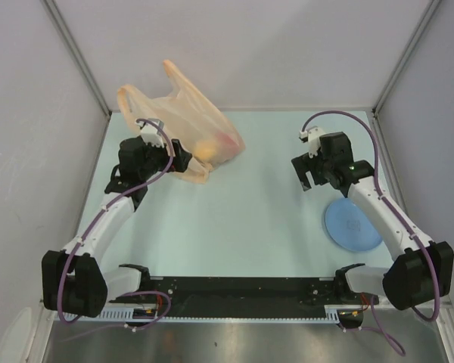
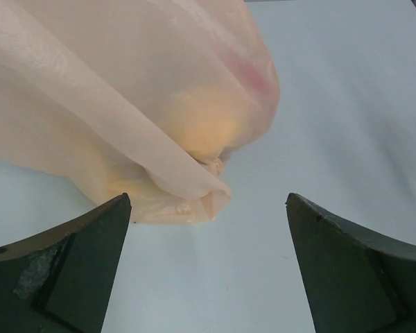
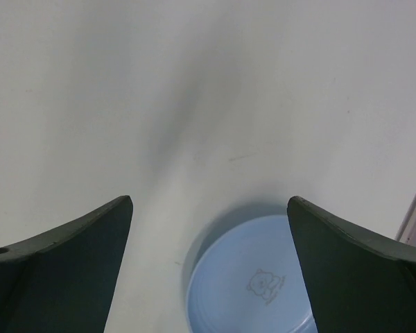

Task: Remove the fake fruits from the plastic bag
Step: Move the plate to the center of the board.

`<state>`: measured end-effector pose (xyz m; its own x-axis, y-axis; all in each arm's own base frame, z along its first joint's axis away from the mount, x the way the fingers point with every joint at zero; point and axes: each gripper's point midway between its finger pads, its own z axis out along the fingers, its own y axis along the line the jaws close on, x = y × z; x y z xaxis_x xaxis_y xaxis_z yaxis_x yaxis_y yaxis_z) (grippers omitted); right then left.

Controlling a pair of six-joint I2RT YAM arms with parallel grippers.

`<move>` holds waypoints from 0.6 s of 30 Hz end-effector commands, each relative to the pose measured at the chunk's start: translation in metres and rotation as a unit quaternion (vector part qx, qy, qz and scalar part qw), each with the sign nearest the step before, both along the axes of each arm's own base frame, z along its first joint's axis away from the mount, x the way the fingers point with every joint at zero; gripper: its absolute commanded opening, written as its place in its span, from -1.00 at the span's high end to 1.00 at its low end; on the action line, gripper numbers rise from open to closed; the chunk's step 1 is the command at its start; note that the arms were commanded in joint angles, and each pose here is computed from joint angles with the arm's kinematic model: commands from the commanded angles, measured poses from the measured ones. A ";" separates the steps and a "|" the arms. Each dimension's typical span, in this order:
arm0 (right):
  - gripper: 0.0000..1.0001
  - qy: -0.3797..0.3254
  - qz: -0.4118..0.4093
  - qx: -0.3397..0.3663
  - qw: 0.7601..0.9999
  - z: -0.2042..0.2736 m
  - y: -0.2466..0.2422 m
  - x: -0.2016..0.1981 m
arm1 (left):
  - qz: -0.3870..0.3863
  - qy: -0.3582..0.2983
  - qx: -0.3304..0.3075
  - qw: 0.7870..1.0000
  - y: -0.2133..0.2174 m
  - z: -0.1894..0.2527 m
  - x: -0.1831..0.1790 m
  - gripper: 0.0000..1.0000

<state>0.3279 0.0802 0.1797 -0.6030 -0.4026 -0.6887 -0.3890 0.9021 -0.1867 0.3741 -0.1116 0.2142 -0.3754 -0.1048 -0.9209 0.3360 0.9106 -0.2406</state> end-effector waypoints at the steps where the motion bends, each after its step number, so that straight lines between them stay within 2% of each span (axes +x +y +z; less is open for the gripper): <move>1: -0.99 0.018 -0.015 -0.046 0.999 -0.008 -0.012 0.006 | -0.022 -0.025 -0.015 0.999 -0.012 0.017 -0.006 -0.99; 4: -0.99 0.067 -0.011 -0.078 0.995 -0.030 -0.027 -0.006 | -0.033 -0.029 -0.010 0.999 -0.015 0.018 -0.011 -1.00; 9: -0.79 0.151 -0.037 -0.103 0.983 -0.072 -0.057 -0.041 | -0.019 -0.040 -0.005 0.999 -0.010 0.019 -0.012 -1.00; 12: -0.72 0.176 -0.068 -0.085 0.978 -0.083 -0.069 -0.047 | -0.015 -0.050 -0.005 0.999 -0.008 0.022 -0.014 -0.99; 18: -0.65 0.191 -0.048 -0.068 0.978 -0.093 -0.052 -0.047 | -0.019 -0.038 0.000 0.999 -0.008 0.013 -0.019 -1.00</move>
